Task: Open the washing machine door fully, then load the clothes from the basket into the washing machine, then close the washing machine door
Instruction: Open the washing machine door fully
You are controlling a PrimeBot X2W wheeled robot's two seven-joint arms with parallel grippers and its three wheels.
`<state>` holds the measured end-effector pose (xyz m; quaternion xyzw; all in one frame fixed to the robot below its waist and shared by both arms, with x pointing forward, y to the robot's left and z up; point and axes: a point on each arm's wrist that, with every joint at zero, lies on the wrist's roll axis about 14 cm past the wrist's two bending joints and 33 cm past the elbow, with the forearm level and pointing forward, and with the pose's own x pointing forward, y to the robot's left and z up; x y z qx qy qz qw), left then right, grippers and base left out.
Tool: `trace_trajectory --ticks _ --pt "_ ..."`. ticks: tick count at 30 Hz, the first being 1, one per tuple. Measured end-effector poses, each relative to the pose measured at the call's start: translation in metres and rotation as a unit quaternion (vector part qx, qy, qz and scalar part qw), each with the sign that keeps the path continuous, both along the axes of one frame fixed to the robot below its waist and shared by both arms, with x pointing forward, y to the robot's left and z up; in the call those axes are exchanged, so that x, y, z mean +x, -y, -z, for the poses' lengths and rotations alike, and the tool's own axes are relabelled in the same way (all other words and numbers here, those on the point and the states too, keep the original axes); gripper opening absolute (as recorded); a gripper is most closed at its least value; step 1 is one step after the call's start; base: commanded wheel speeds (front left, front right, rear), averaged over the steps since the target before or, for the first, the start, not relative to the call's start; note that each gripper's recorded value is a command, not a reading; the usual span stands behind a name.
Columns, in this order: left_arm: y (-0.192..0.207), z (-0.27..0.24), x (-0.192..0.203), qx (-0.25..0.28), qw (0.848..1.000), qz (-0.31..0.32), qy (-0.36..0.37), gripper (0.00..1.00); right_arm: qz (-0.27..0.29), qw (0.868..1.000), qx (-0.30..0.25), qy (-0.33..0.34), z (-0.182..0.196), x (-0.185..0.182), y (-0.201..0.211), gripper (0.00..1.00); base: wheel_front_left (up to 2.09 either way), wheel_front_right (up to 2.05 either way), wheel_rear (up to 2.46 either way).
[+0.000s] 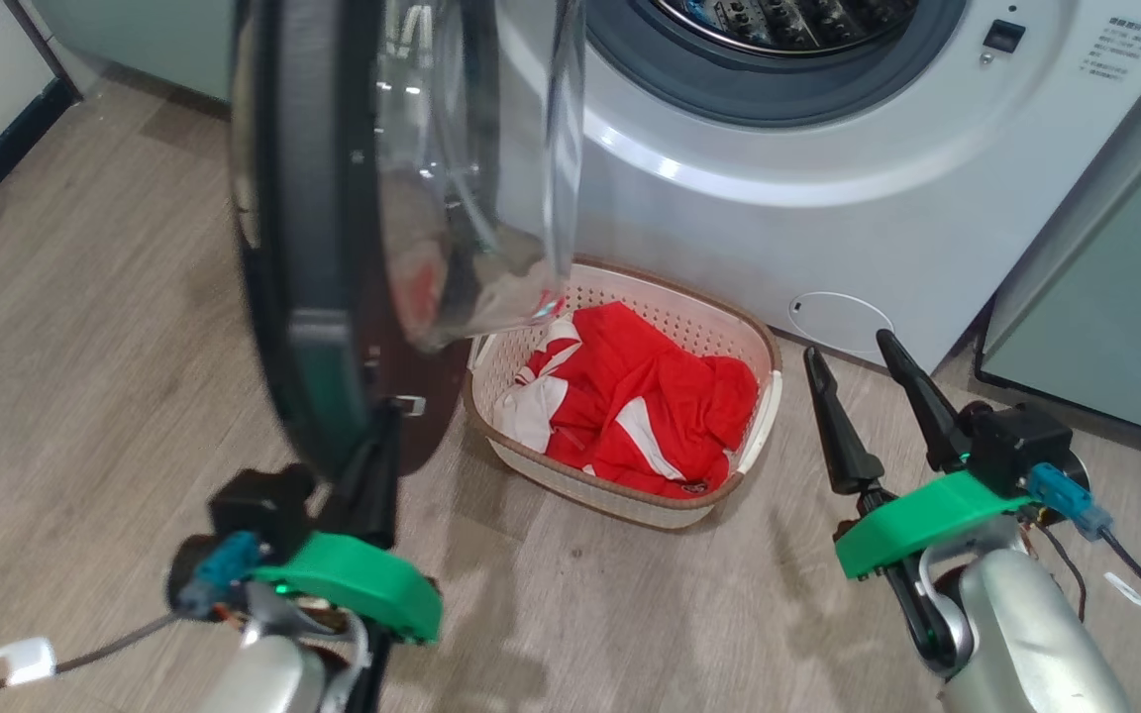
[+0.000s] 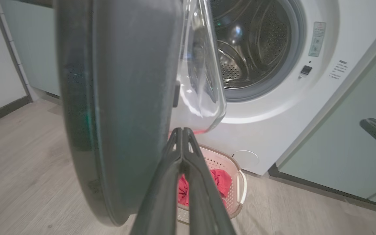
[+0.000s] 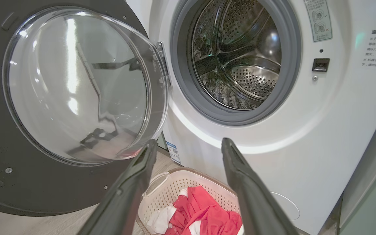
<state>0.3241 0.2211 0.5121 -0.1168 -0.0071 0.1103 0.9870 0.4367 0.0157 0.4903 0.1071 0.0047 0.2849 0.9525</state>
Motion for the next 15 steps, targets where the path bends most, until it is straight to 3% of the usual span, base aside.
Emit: trace_trajectory --ticks 15 --pt "-0.078 0.019 -0.003 0.013 0.993 -0.110 -0.027 0.00 0.012 1.000 -0.009 -0.014 0.017 0.011 0.008 1.00 0.00 0.00 0.00"
